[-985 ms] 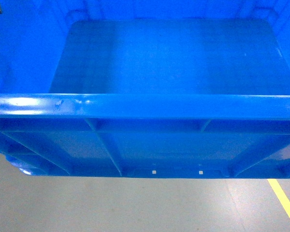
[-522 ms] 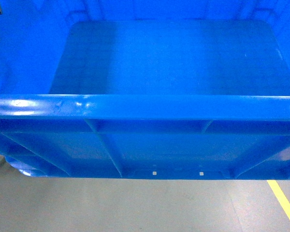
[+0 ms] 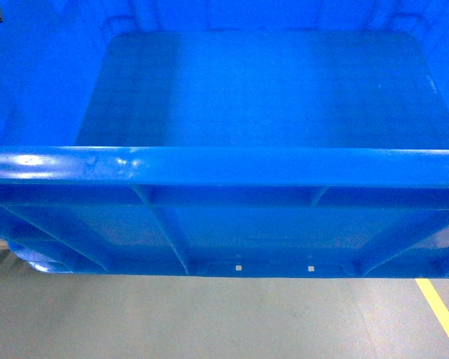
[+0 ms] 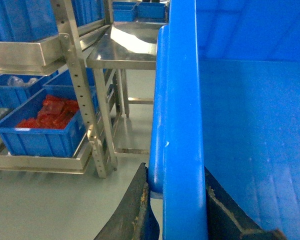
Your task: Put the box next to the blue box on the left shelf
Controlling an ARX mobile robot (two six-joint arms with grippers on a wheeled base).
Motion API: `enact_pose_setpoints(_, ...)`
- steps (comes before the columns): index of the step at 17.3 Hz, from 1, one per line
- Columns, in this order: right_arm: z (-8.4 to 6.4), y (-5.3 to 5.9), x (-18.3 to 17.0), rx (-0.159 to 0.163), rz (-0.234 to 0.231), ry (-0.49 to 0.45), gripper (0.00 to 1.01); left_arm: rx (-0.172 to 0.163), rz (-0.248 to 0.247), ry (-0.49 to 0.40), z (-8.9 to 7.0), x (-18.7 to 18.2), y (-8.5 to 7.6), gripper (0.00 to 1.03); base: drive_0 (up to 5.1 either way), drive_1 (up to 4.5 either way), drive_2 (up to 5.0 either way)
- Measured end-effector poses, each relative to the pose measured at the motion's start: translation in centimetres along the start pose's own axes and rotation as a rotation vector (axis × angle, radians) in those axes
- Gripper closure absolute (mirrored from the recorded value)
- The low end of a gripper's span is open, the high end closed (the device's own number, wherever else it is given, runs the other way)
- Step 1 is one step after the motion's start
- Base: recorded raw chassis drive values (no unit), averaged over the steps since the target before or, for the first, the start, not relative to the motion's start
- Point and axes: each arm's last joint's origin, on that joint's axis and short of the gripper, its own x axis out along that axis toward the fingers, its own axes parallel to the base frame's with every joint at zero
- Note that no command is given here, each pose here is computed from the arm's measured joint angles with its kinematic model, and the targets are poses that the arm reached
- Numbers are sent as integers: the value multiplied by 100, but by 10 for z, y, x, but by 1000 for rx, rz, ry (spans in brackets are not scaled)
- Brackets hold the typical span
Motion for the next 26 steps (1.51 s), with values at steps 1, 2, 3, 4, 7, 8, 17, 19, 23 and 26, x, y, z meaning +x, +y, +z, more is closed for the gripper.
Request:
enact_pose_setpoints(1,0,0,0,0,-1,1,86,0,0,-1,0,0,0,85,2,418,-415)
enact_pose_setpoints(2,0,0,0,0,-2,-2,86,-1,-4,0,0,0,0,85,-12,405,-428)
enact_pose_setpoints(3,0,0,0,0,1,-5,86,-1,-1,1,0,0,0,85,-12,405,-428)
enact_pose_setpoints(4,0,0,0,0,0,-2,86,-2,-1,-3,0,0,0,85,-4,412,-421)
enact_pose_setpoints(7,0,0,0,0,-1,0,86,0,-1,0,0,0,0,85,-2,412,-415)
enact_pose_setpoints(8,0,0,0,0,-1,-2,86,0,0,1,0,0,0,85,3,411,-405)
enact_pose_setpoints(17,0,0,0,0,-2,-2,86,-3,-3,-1,0,0,0,85,-174,346,-197)
enact_pose_setpoints(19,0,0,0,0,-2,-2,86,-1,-2,3,-1,0,0,85,-502,243,243)
enact_pose_setpoints(23,0,0,0,0,-2,-2,86,-1,-2,3,-1,0,0,85,-482,263,263)
enact_pose_setpoints(26,0,0,0,0,-2,-5,86,-2,-2,4,-1,0,0,85,-508,233,233)
